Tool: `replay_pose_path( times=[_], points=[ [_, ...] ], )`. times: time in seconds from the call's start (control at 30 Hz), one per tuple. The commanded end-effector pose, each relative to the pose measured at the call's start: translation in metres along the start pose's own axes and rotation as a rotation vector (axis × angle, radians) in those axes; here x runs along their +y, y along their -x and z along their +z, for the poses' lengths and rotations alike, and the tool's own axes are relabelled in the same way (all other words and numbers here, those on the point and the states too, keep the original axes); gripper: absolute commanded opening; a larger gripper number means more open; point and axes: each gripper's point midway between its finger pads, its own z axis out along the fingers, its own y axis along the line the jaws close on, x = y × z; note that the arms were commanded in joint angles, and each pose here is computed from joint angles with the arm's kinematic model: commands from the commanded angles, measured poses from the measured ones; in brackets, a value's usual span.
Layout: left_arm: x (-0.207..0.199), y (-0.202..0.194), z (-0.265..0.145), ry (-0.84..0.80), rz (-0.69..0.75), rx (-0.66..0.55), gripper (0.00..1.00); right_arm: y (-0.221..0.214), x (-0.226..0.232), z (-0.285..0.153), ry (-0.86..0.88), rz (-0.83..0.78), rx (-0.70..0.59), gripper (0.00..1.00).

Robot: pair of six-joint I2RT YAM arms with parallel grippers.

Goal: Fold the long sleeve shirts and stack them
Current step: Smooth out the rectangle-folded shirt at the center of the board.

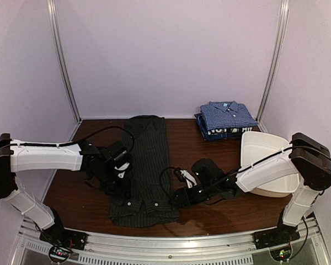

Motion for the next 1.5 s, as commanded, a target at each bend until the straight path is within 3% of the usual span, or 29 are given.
replay_pose_path(
  times=[0.0,0.3,0.43,0.7,0.87,0.93,1.33,1.47],
  points=[
    [0.042,-0.006,-0.003,0.004,-0.159,-0.025,0.39,-0.013,0.0,0.005,0.029,0.034,0.02,0.51],
    [0.059,-0.02,0.003,-0.111,-0.22,-0.03,0.41,-0.033,-0.002,0.003,0.05,0.114,0.029,0.46],
    [0.061,-0.03,0.009,-0.12,-0.229,-0.005,0.41,-0.048,-0.005,0.0,0.037,0.129,0.056,0.35],
    [0.06,-0.03,0.009,-0.131,-0.225,-0.003,0.41,-0.064,-0.002,-0.003,0.024,0.136,0.082,0.25],
    [0.058,-0.03,0.01,-0.138,-0.218,-0.003,0.41,-0.063,0.007,0.0,0.036,0.132,0.087,0.08],
    [0.058,-0.03,0.01,-0.141,-0.213,-0.002,0.41,-0.066,0.012,0.001,0.046,0.129,0.098,0.06],
    [0.052,-0.025,0.008,-0.155,-0.184,-0.001,0.4,-0.082,0.027,0.005,0.062,0.119,0.136,0.07],
    [0.066,-0.03,0.009,-0.087,-0.199,0.001,0.41,-0.073,0.024,-0.001,0.033,0.113,0.096,0.24]
  ],
)
